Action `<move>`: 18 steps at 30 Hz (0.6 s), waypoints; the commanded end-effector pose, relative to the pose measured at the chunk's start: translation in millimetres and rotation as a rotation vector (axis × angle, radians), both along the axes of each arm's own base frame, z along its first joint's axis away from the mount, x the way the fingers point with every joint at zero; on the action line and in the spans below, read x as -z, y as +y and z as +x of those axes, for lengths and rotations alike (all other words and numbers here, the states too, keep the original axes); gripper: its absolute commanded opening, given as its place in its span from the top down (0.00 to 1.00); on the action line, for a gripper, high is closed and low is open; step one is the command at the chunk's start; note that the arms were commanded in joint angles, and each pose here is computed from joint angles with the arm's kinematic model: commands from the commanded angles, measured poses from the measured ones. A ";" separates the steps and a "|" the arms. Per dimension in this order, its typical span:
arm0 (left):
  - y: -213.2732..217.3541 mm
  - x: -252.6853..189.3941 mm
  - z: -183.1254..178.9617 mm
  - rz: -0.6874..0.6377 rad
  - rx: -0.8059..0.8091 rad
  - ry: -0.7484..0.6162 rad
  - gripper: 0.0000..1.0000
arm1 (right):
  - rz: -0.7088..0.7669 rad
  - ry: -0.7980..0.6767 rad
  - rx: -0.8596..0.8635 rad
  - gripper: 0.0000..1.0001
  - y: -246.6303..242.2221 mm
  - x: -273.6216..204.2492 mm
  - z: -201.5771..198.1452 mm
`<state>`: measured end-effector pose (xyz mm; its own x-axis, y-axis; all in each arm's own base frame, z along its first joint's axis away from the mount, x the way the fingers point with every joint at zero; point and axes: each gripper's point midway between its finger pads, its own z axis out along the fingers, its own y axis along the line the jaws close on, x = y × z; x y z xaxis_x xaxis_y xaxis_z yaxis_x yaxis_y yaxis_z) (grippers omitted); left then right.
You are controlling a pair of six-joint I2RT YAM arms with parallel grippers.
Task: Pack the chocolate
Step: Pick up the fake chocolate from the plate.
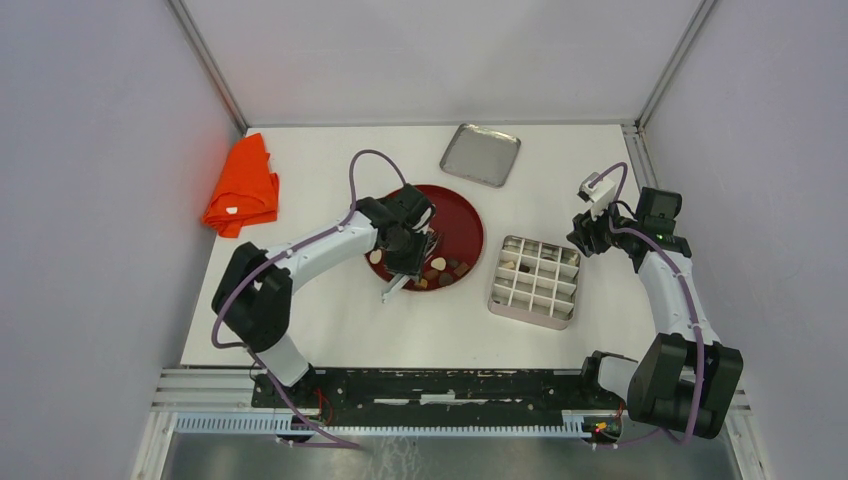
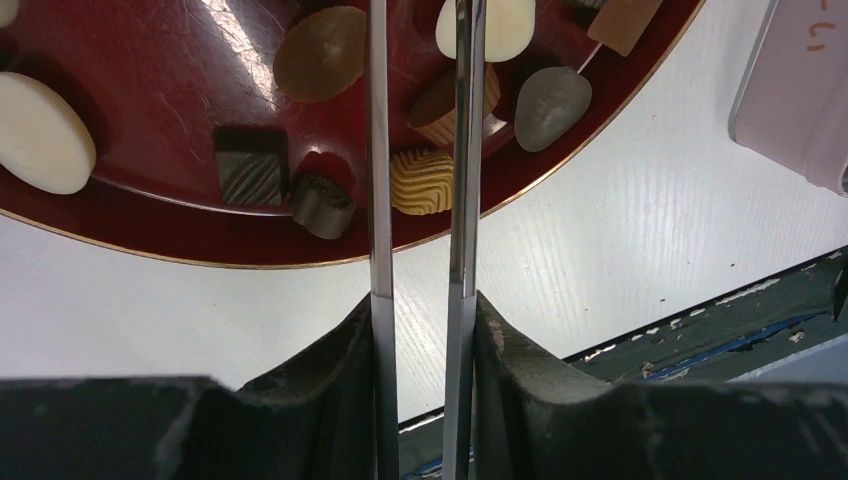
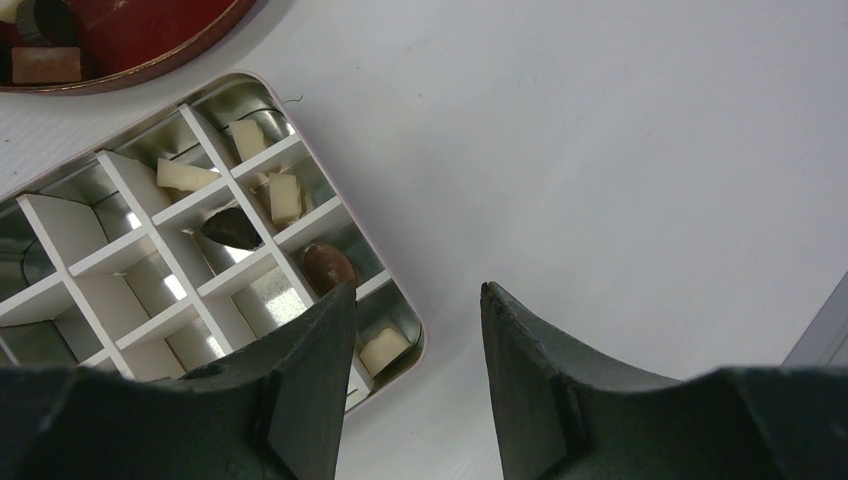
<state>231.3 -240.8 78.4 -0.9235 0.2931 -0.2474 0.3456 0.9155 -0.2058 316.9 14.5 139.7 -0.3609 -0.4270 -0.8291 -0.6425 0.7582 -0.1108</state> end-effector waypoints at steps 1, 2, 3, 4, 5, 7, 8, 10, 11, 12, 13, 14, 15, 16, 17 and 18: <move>-8.1 -41.2 13.5 -0.075 0.006 -0.120 0.98 | -0.006 -0.054 -0.027 0.45 2.4 -16.1 6.7; -8.8 -43.4 12.3 -0.086 0.007 -0.122 0.98 | -0.005 -0.053 -0.027 0.45 2.4 -16.0 6.6; -8.8 -44.3 11.2 -0.092 0.007 -0.121 0.98 | -0.005 -0.054 -0.028 0.45 2.7 -16.2 6.7; -8.8 -44.5 10.3 -0.095 0.007 -0.120 0.98 | -0.004 -0.053 -0.029 0.45 2.8 -16.0 6.7; -8.2 -43.8 9.8 -0.094 0.006 -0.119 0.98 | -0.005 -0.054 -0.029 0.45 2.8 -16.1 6.7; -7.1 -41.0 9.1 -0.090 0.005 -0.115 0.98 | -0.004 -0.053 -0.029 0.45 2.8 -15.8 6.8; -6.5 -39.4 9.0 -0.088 0.004 -0.112 0.98 | -0.004 -0.053 -0.028 0.45 2.7 -15.9 6.8; -5.8 -37.7 8.6 -0.085 0.005 -0.110 0.98 | -0.005 -0.055 -0.029 0.45 2.7 -16.2 6.9; -5.5 -38.6 9.4 -0.086 0.003 -0.115 0.98 | -0.004 -0.053 -0.029 0.45 2.7 -15.7 6.8; -4.9 -39.1 9.4 -0.084 0.002 -0.117 0.98 | -0.004 -0.053 -0.028 0.45 2.7 -15.8 6.8; -4.1 -39.8 9.9 -0.084 0.000 -0.119 0.98 | -0.004 -0.054 -0.029 0.45 2.7 -16.0 6.9; -3.7 -40.5 10.2 -0.085 0.000 -0.121 0.98 | -0.005 -0.053 -0.027 0.45 2.3 -15.7 6.8; -2.5 -40.7 10.5 -0.083 -0.003 -0.123 0.98 | -0.004 -0.052 -0.028 0.45 2.7 -15.8 6.7; -1.8 -41.0 10.9 -0.082 -0.004 -0.126 0.98 | -0.004 -0.052 -0.029 0.45 2.8 -15.6 6.8; -0.3 -40.1 10.9 -0.079 -0.007 -0.124 0.98 | -0.004 -0.053 -0.029 0.45 2.8 -15.7 6.8; 0.3 -39.6 10.5 -0.078 -0.007 -0.124 0.98 | -0.004 -0.052 -0.029 0.45 2.8 -15.8 6.7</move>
